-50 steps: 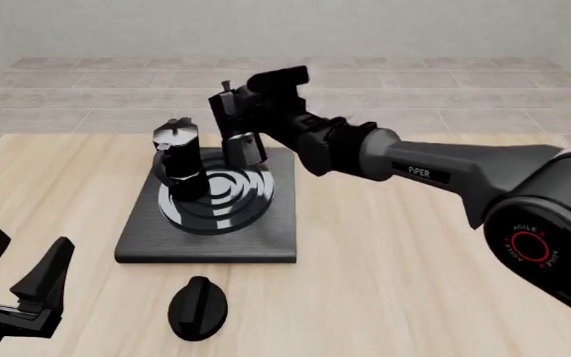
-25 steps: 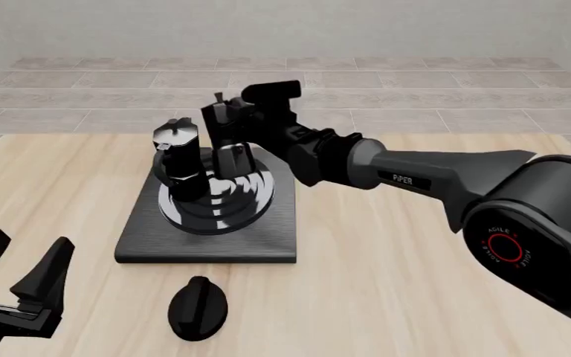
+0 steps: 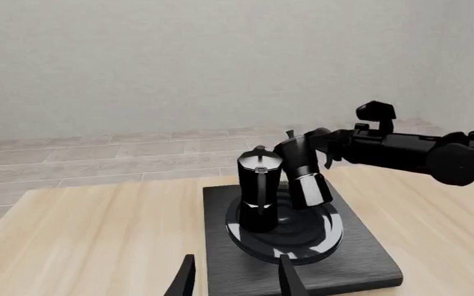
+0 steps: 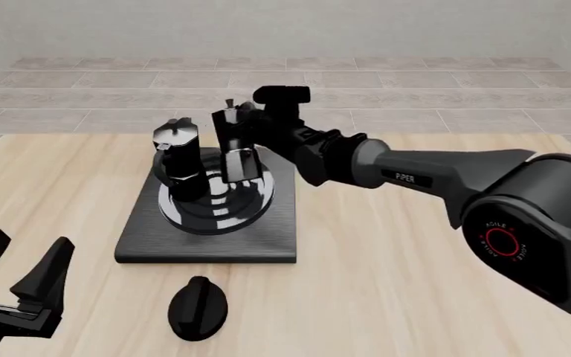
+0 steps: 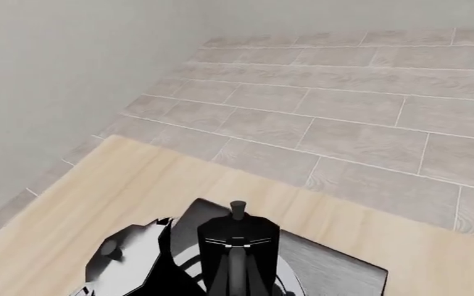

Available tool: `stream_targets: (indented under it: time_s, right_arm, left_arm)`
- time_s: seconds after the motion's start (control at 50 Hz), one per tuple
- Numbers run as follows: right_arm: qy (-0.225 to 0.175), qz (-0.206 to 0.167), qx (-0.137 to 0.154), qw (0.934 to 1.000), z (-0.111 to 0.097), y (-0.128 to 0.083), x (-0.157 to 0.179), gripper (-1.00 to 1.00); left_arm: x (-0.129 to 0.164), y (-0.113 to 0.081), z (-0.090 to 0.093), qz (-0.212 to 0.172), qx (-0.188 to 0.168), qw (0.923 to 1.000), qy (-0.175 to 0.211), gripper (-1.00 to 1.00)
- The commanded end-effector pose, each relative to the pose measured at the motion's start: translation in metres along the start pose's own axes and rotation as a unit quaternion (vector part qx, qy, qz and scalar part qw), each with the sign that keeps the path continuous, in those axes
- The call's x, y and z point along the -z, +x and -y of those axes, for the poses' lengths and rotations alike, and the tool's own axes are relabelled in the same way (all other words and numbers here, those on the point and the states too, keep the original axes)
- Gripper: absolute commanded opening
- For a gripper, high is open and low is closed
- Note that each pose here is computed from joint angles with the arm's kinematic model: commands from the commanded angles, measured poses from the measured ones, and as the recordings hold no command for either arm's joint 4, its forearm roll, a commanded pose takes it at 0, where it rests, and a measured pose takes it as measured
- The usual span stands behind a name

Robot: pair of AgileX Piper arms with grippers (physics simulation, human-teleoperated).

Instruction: Put both moka pots on the stove.

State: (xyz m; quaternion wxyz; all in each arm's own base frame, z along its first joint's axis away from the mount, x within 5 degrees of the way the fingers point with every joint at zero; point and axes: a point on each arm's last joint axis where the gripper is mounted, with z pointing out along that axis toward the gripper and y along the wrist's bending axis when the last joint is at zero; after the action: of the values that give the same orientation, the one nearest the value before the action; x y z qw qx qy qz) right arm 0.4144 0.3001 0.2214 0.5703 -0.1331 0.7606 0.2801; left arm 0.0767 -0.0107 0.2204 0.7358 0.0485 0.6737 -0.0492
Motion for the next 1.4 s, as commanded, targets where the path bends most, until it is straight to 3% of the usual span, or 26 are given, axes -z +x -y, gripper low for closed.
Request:
stream_targets:
  time_s: [0.02, 0.44, 0.92, 0.94, 1.4]
  right_arm:
    - [-0.001, -0.014, -0.041, 0.999, -0.007, 0.004, 0.003, -1.0]
    - [0.003, -0.069, -0.042, 0.9967, -0.011, 0.034, 0.033, -1.0]
    - [0.025, -0.107, -0.038, 0.9932, 0.004, 0.055, 0.056, -1.0]
    - [0.026, -0.107, -0.038, 0.9932, 0.005, 0.055, 0.056, 1.0]
    - [0.021, -0.109, -0.026, 0.9934, 0.0, 0.048, 0.08, 1.0]
  left_arm:
    - [0.0, 0.0, 0.0, 0.0, 0.0, 1.0, 0.001, 1.0]
    - [0.0, 0.0, 0.0, 0.0, 0.0, 1.0, 0.001, 1.0]
    - [0.0, 0.0, 0.0, 0.0, 0.0, 1.0, 0.001, 1.0]
    - [0.0, 0.0, 0.0, 0.0, 0.0, 1.0, 0.001, 1.0]
    - [0.0, 0.0, 0.0, 0.0, 0.0, 1.0, 0.001, 1.0]
